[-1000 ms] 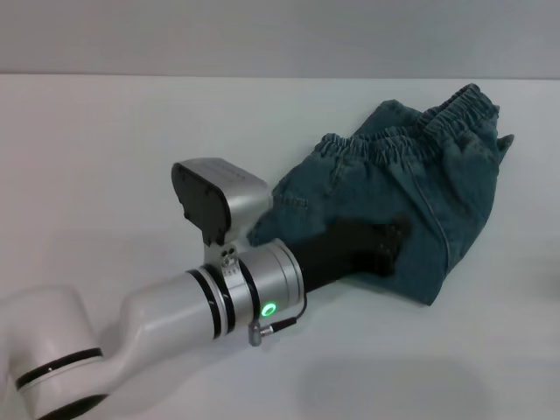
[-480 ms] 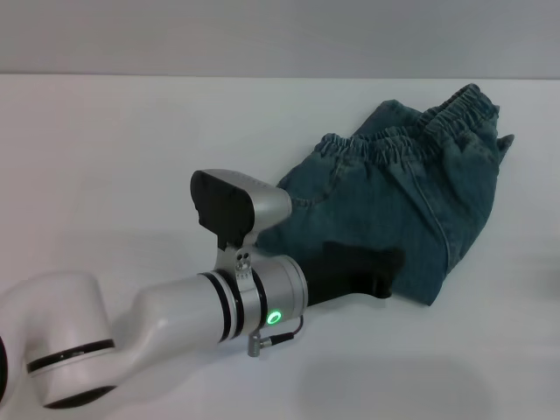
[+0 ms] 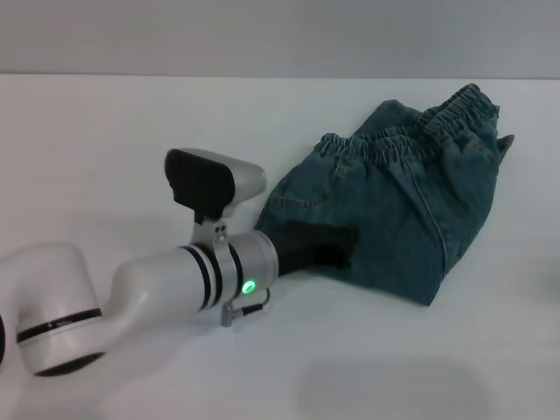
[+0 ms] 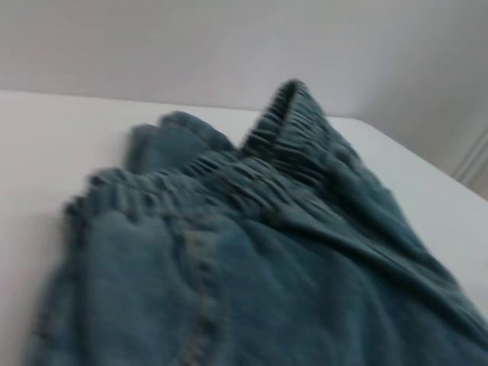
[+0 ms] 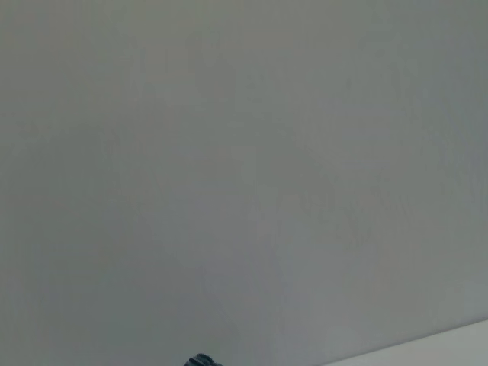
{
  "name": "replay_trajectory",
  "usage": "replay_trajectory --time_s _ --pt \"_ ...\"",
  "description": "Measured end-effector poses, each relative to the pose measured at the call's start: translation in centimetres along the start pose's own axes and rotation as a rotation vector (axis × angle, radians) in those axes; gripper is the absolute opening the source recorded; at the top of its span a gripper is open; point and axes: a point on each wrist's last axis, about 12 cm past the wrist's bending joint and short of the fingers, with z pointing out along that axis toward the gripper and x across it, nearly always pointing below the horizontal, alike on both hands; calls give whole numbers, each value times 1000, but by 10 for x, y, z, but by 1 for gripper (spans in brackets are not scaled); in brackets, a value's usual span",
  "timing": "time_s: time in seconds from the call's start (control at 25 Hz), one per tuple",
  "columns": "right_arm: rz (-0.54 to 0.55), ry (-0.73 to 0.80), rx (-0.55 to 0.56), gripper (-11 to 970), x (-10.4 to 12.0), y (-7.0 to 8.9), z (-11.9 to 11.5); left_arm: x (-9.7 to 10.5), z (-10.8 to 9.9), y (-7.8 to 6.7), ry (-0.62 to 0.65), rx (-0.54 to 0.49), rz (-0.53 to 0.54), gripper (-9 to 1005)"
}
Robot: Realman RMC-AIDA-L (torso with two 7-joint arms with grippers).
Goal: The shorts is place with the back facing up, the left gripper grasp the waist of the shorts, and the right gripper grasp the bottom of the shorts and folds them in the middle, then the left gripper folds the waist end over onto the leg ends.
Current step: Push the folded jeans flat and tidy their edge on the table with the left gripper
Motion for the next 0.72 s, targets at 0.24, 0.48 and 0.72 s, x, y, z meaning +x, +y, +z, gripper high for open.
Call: replay_trajectory --time_s 0.24,0.48,0.72 --pt "12 -7 -7 -2 -1 1 0 -8 -1 13 -6 -43 17 48" --pt "15 -11 -13 -2 -2 2 3 -18 -1 24 -9 -76 47 51" --pt "19 -12 -15 -2 -2 2 4 -30 -2 35 -27 -117 63 54"
